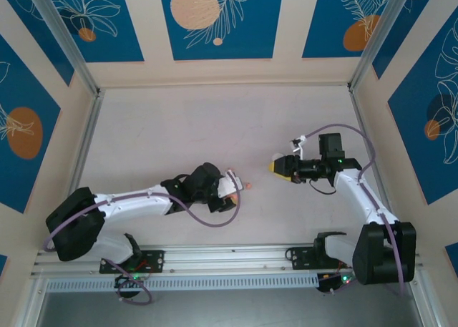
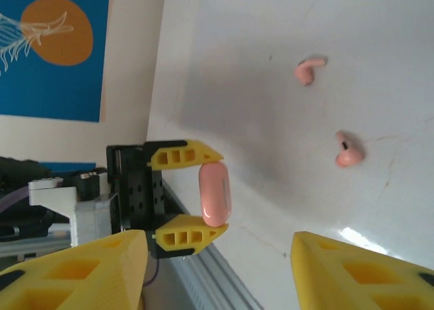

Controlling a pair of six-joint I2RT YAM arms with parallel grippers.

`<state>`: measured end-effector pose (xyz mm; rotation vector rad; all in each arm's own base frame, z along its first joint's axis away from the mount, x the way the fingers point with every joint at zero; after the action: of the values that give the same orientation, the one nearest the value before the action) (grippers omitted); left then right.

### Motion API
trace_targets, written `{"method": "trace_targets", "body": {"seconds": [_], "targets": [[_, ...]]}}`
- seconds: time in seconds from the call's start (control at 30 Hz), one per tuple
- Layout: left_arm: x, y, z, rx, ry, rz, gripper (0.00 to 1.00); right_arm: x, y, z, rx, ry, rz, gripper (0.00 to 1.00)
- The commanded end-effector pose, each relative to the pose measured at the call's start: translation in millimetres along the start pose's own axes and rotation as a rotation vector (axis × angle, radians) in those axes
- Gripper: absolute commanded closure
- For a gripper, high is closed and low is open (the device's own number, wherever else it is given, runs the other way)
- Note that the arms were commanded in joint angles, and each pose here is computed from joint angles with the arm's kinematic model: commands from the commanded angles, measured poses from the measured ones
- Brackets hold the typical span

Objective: Insert wireless bluetooth earbuds into charging case

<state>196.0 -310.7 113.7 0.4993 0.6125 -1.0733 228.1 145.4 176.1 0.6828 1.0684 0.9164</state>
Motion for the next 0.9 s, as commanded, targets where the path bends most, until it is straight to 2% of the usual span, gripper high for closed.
{"method": "trace_targets", "body": {"seconds": [0.0,0.37,0.87], "targets": [[-5.0,-8.2,18.4,0.114,-0.103,-0.026,0.5,10.8,15.1,-11.7,0.018,0.079,0.06,0.45],[-3.6,-9.0,26.2,0.111,-0.142,-0.035,0.5,55.3,25.7,-29.4,-0.021,0.221,0.045,0.49],[-5.8,-8.1,30.2,0.093,-0.149,-0.03,0.5,91.2,31.1,-41.2,-0.037,0.349,0.072,0.56]]}}
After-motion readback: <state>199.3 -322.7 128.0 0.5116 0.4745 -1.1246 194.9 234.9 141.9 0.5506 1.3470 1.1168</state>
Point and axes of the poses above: each hand's point on the last joint's axis, 136 mm out from that joint toward the fingers, its own x axis out along the fingers, its own y axis along the line the jaws close on, z = x × y, the point moved 2 cm from there along -x, back along the fingers, and after that the axes turned 6 degrees about -x, right-handed, at the moved point
